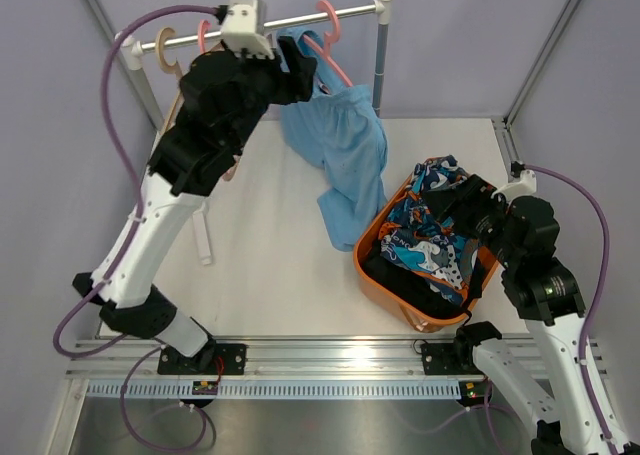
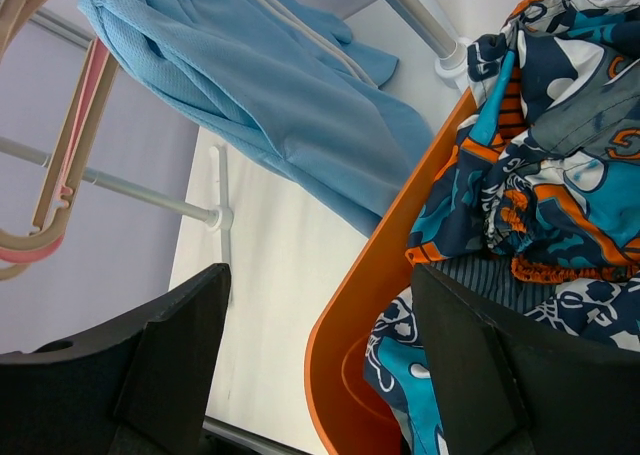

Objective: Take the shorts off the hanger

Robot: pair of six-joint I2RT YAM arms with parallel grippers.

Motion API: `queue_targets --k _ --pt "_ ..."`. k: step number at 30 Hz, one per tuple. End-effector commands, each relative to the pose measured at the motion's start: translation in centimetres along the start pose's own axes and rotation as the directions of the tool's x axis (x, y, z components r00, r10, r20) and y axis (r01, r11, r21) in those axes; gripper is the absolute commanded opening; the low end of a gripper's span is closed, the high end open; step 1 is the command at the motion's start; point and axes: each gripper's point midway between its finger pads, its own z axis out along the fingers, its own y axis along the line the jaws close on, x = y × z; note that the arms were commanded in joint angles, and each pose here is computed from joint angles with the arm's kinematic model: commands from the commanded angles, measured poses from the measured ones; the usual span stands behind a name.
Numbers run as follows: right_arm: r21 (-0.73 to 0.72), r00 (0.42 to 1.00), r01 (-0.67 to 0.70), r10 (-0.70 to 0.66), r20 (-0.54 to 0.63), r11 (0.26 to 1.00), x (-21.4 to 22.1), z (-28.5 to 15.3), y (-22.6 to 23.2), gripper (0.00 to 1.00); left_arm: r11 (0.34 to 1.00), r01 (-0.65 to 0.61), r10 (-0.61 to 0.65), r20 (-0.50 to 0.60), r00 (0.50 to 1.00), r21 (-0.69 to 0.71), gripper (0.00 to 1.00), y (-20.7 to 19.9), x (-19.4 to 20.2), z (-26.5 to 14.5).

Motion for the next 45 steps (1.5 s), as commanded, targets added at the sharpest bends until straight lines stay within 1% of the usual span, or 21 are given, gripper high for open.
queue_targets --k 1,3,4,5,7,9,10,11,13,14,21,23,27,29,31,35,36,38,39,40,45 --pt "-0.01 0.999 0.039 -0.038 0.035 0.999 -1.0 -1.3 0.6 0.82 1.0 -0.03 0.03 -0.019 0.999 0.002 0.68 -2.0 2.2 3.3" --pt "-0.003 0.998 0.047 -0.047 0.037 0.999 -1.0 -1.5 0.5 0.83 1.0 -0.026 0.026 -0.02 0.999 0.006 0.71 -2.6 3.0 4.5" --pt "-0.003 0.998 0.049 -0.049 0.039 0.999 -1.1 -1.6 0.5 0.83 1.0 -0.018 0.018 -0.001 1.0 0.002 0.72 -2.8 2.7 5.0" --pt "-0.003 0.998 0.052 -0.052 0.039 0.999 -1.1 -1.7 0.5 0.83 0.999 -0.023 0.023 -0.01 1.0 -0.021 0.72 -2.6 3.9 6.2" --pt "-0.013 0.998 0.053 -0.052 0.037 0.999 -1.1 -1.8 0.8 0.83 0.999 -0.022 0.022 0.004 1.0 -0.039 0.72 -2.5 4.4 7.3" --pt "-0.014 0.998 0.054 -0.054 0.031 0.998 -1.0 -1.9 0.8 0.83 0.997 -0.021 0.024 0.035 0.999 -0.071 0.73 -2.3 4.8 8.7" --pt "-0.015 0.998 0.059 -0.058 0.033 0.998 -1.1 -2.0 0.9 0.83 0.996 -0.017 0.023 0.068 0.997 -0.085 0.74 -2.2 4.5 9.3" --pt "-0.009 0.998 0.063 -0.062 0.028 0.998 -1.0 -2.0 0.7 0.83 0.993 -0.021 0.03 0.072 0.997 -0.12 0.75 -1.6 5.2 9.9" --pt "-0.002 0.997 0.07 -0.07 0.036 0.998 -1.1 -2.2 0.5 0.83 0.99 -0.016 0.033 0.126 0.992 -0.138 0.76 -1.4 4.8 10.6" --pt "0.001 0.997 0.073 -0.073 0.04 0.997 -1.1 -2.4 0.5 0.83 0.986 -0.015 0.038 0.131 0.991 -0.168 0.76 -0.9 5.1 10.8" --pt "0.028 0.995 0.086 -0.087 0.056 0.996 -1.1 -2.8 -0.2 0.85 0.972 -0.025 0.057 0.136 0.989 -0.232 0.8 0.3 6.3 13.6" --pt "0.022 0.995 0.086 -0.087 0.051 0.996 -1.0 -2.7 -0.1 0.85 0.971 -0.025 0.056 0.125 0.991 -0.236 0.8 0.7 7.3 14.5" --pt "0.013 0.995 0.088 -0.089 0.05 0.996 -1.0 -2.9 0.1 0.85 0.962 -0.007 0.039 0.113 0.993 -0.272 0.8 2.2 8.5 15.4" --pt "0.017 0.994 0.092 -0.093 0.049 0.996 -1.0 -2.9 -0.1 0.85 0.949 -0.01 0.054 0.132 0.99 -0.314 0.81 3.1 8.6 15.5" --pt "0.018 0.994 0.094 -0.095 0.048 0.995 -0.9 -2.9 -0.1 0.85 0.947 -0.004 0.057 0.154 0.986 -0.32 0.81 3.5 8.7 15.8" --pt "0.026 0.995 0.097 -0.098 0.036 0.995 -0.5 -2.7 -0.5 0.86 0.941 0.01 0.044 0.152 0.987 -0.338 0.82 4.3 9.2 16.7" --pt "0.026 0.994 0.099 -0.099 0.033 0.995 -0.4 -2.7 -0.6 0.86 0.939 -0.002 0.054 0.142 0.988 -0.344 0.81 4.4 9.3 16.7" --pt "0.028 0.994 0.098 -0.099 0.036 0.995 -0.4 -2.8 -0.6 0.86 0.941 -0.005 0.055 0.138 0.989 -0.337 0.76 4.4 9.3 16.8" --pt "0.029 0.994 0.098 -0.099 0.035 0.995 -0.4 -2.8 -0.7 0.86 0.943 -0.014 0.06 0.127 0.99 -0.334 0.71 4.4 9.5 16.7" --pt "0.024 0.994 0.099 -0.1 0.033 0.995 -0.3 -2.8 -0.6 0.86 0.947 -0.016 0.059 0.125 0.99 -0.321 0.62 4.4 9.4 16.8" --pt "0.013 0.995 0.098 -0.098 0.029 0.995 -0.3 -2.8 -0.3 0.86 0.951 -0.027 0.057 0.087 0.995 -0.308 0.46 5.0 9.5 16.4"
